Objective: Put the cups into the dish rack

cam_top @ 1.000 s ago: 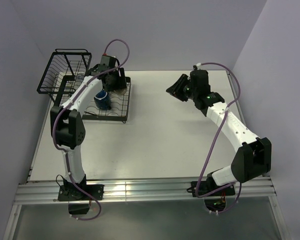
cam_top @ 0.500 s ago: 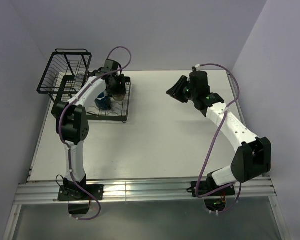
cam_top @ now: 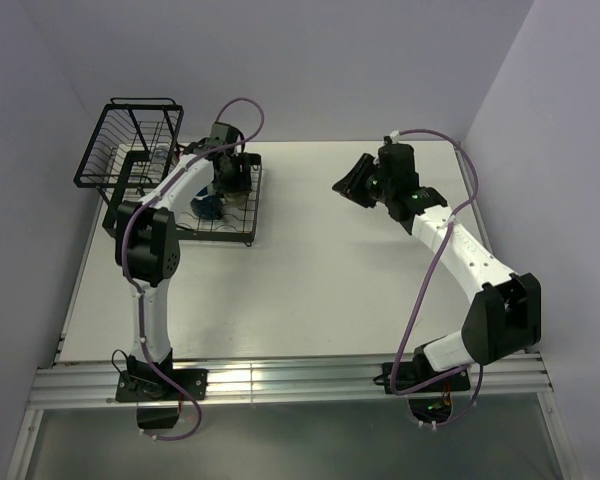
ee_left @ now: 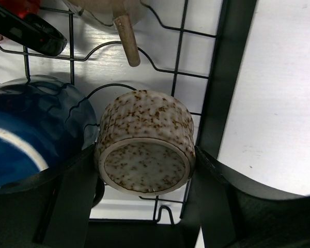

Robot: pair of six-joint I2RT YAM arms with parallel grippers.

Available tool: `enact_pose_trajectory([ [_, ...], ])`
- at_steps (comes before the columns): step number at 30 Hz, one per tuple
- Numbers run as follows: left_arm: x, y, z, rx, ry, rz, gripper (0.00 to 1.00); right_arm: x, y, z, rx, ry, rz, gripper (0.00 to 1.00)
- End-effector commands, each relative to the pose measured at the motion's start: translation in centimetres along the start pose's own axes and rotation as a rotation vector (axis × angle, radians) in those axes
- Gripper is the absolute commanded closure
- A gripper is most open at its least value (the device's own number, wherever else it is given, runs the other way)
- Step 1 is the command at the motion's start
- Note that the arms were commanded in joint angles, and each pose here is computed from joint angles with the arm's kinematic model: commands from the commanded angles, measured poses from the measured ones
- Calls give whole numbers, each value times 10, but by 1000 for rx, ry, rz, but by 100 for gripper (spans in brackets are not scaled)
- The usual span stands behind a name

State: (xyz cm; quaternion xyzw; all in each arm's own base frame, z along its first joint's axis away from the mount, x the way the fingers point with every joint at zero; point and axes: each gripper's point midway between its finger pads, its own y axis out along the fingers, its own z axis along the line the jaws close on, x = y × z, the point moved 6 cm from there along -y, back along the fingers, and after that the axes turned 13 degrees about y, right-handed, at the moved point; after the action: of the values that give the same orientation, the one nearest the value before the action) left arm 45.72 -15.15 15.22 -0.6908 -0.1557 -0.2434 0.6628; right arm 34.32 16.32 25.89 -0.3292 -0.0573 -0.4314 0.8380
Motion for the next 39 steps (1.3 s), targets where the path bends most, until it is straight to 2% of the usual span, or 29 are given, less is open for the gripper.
enact_pose_trajectory([
  [1,-4,10,6,35,15,14,97,1,3,-4,0,-13,-3,62],
  [6,-9,16,7,42,17,29,96,0,5,-6,-5,-13,0,62],
  [13,-12,27,7,44,18,50,89,0,6,-8,-15,-17,-3,62],
  [17,-12,29,7,49,20,52,73,0,7,-8,-17,-17,-2,62],
  [18,-12,29,7,52,18,50,64,0,8,-8,-16,-17,-1,62],
  [20,-12,30,8,57,20,51,55,0,9,-9,-17,-16,0,62],
  [21,-12,31,8,58,20,53,47,0,8,-9,-18,-18,1,62],
  [24,-11,32,8,56,21,48,34,0,8,-7,-14,-22,0,62],
  [33,-7,28,8,57,23,22,18,2,7,-6,-21,-29,-3,62],
  [39,-3,22,7,55,22,4,16,4,7,-4,-23,-30,-3,62],
])
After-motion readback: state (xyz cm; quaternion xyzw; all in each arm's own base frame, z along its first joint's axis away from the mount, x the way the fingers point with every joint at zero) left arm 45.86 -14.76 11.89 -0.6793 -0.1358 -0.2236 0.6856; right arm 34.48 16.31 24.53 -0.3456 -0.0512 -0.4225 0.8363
